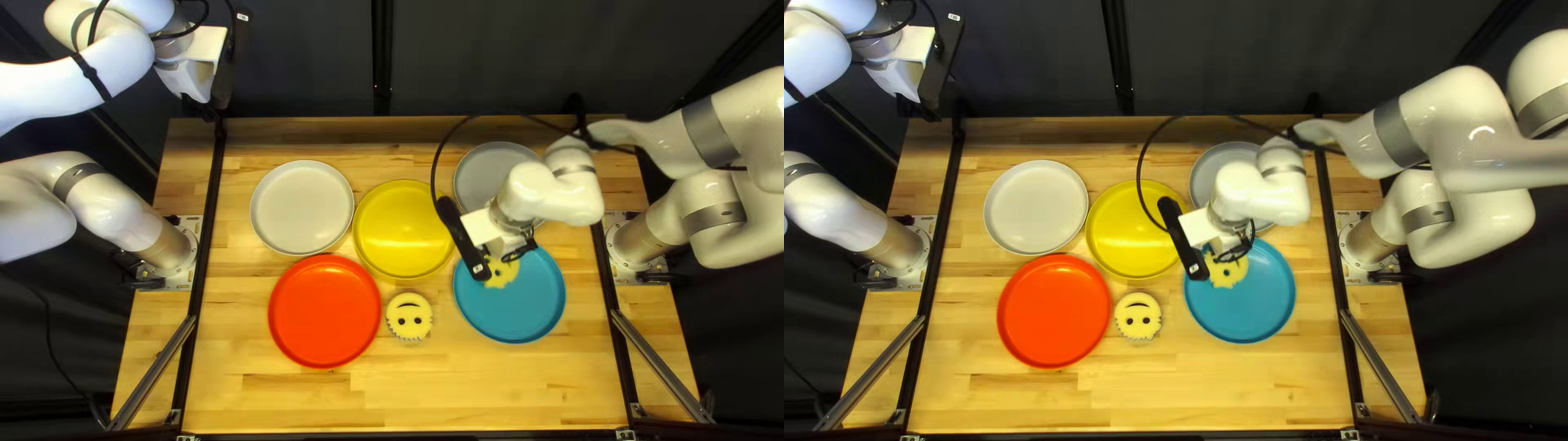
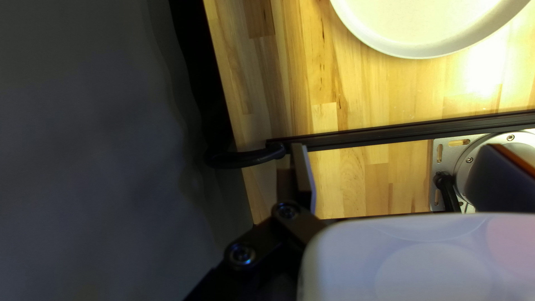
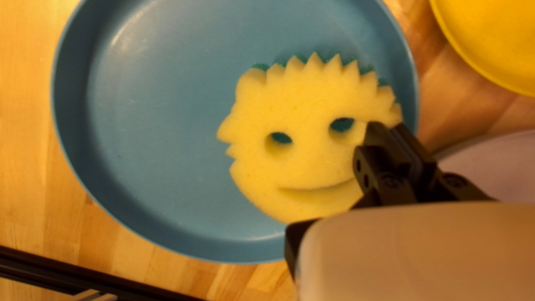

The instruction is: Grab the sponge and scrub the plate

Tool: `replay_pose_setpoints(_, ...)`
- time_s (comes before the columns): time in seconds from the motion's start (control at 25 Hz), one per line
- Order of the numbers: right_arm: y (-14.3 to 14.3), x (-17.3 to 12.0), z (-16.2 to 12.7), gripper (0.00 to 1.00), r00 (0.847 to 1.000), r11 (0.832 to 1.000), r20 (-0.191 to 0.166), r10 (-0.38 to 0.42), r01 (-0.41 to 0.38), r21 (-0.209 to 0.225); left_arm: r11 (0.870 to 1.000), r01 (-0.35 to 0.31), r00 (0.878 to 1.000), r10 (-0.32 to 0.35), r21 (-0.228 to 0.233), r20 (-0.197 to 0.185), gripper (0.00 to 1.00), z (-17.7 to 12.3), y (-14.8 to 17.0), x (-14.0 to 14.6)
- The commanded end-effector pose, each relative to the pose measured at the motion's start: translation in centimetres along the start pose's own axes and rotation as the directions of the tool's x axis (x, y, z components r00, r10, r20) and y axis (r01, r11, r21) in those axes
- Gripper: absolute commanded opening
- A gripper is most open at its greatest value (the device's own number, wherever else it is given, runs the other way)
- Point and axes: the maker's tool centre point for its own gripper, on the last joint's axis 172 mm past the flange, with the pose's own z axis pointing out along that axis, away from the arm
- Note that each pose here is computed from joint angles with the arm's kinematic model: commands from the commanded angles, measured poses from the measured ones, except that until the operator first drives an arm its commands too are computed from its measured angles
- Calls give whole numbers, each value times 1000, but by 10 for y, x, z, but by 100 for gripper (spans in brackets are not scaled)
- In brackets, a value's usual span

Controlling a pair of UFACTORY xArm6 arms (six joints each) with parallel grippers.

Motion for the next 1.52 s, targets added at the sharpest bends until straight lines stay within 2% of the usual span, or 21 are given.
replay_pose_setpoints(0.04,57,-15,-26,0,1000,1000,4,10,-10,-8,1000,0,1000,0,0,0,100,0,0,0)
replay_pose_setpoints(0.2,97,-29,-44,0,1000,999,-2,31,-31,10,1000,0,1000,0,0,0,100,0,0,0)
replay_pose_setpoints(0.72,98,-30,-47,0,999,999,-5,41,-40,16,1000,0,1000,0,0,0,100,0,0,0)
replay_pose_setpoints(0.96,127,-54,-41,0,1000,1000,-11,1,-1,2,1000,0,1000,0,0,0,100,0,0,0)
replay_pose_setpoints(1.16,147,-61,-29,0,999,999,-7,-47,46,-29,1000,0,1000,0,0,0,100,0,0,0)
replay_pose_setpoints(1.32,145,-61,-19,0,998,996,11,-69,70,-54,1000,0,1000,0,0,0,100,0,0,0)
replay_pose_setpoints(1.52,127,-59,-17,0,997,994,31,-66,68,-82,1000,0,1000,0,0,0,100,0,0,0)
